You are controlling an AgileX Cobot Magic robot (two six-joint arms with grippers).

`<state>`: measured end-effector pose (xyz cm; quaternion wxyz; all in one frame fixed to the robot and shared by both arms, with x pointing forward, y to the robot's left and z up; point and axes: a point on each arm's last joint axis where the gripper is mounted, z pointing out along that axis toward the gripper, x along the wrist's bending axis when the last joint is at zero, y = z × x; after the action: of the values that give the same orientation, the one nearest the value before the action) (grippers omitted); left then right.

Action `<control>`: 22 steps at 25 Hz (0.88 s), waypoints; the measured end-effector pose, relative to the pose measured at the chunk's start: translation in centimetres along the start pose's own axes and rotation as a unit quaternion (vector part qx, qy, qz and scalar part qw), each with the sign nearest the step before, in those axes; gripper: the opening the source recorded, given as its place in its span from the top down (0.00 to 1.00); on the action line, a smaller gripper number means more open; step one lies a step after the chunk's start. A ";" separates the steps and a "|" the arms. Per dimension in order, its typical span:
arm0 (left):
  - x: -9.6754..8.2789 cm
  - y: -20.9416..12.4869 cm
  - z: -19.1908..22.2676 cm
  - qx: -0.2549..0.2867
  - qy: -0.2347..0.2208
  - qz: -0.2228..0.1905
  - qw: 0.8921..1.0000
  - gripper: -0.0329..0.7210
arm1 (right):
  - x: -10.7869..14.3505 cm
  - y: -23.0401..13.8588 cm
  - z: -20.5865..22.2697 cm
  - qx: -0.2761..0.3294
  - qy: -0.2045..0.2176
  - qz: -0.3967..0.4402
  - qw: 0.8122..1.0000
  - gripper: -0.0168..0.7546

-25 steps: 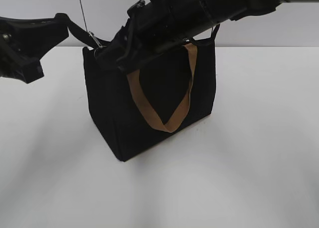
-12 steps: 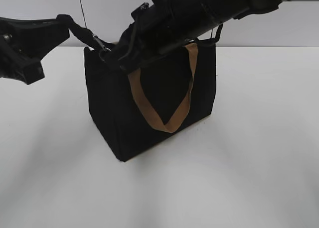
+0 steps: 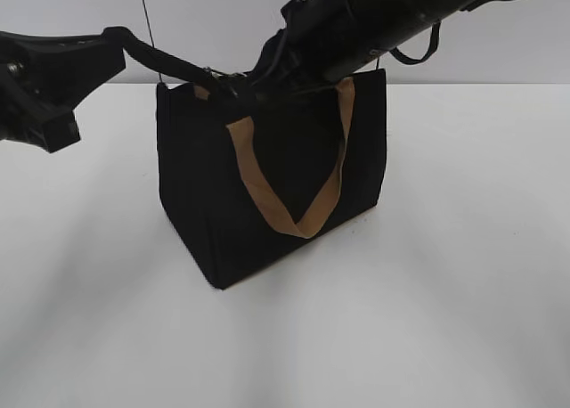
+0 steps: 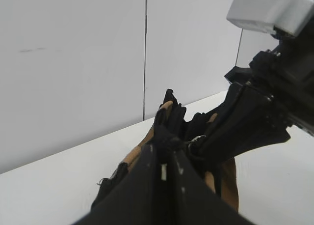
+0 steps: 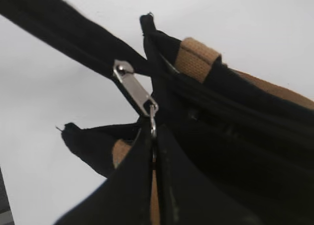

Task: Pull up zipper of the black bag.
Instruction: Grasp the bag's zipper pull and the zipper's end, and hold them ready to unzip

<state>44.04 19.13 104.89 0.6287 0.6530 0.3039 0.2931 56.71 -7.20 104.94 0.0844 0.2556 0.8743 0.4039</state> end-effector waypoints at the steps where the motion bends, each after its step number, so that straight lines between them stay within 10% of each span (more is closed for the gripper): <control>1: 0.0 0.0 0.0 0.000 0.000 0.000 1.000 0.93 | -0.3 -0.1 -0.1 0.002 -0.004 0.004 1.000 1.00; 22: 0.5 -0.4 -0.3 0.037 0.032 -0.008 0.999 0.93 | -2.6 0.9 -1.9 0.005 -0.048 0.040 0.998 1.00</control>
<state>44.08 19.72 104.48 0.5968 0.6635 0.3397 0.2971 58.57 -9.31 106.70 0.1083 0.3100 0.8604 0.3898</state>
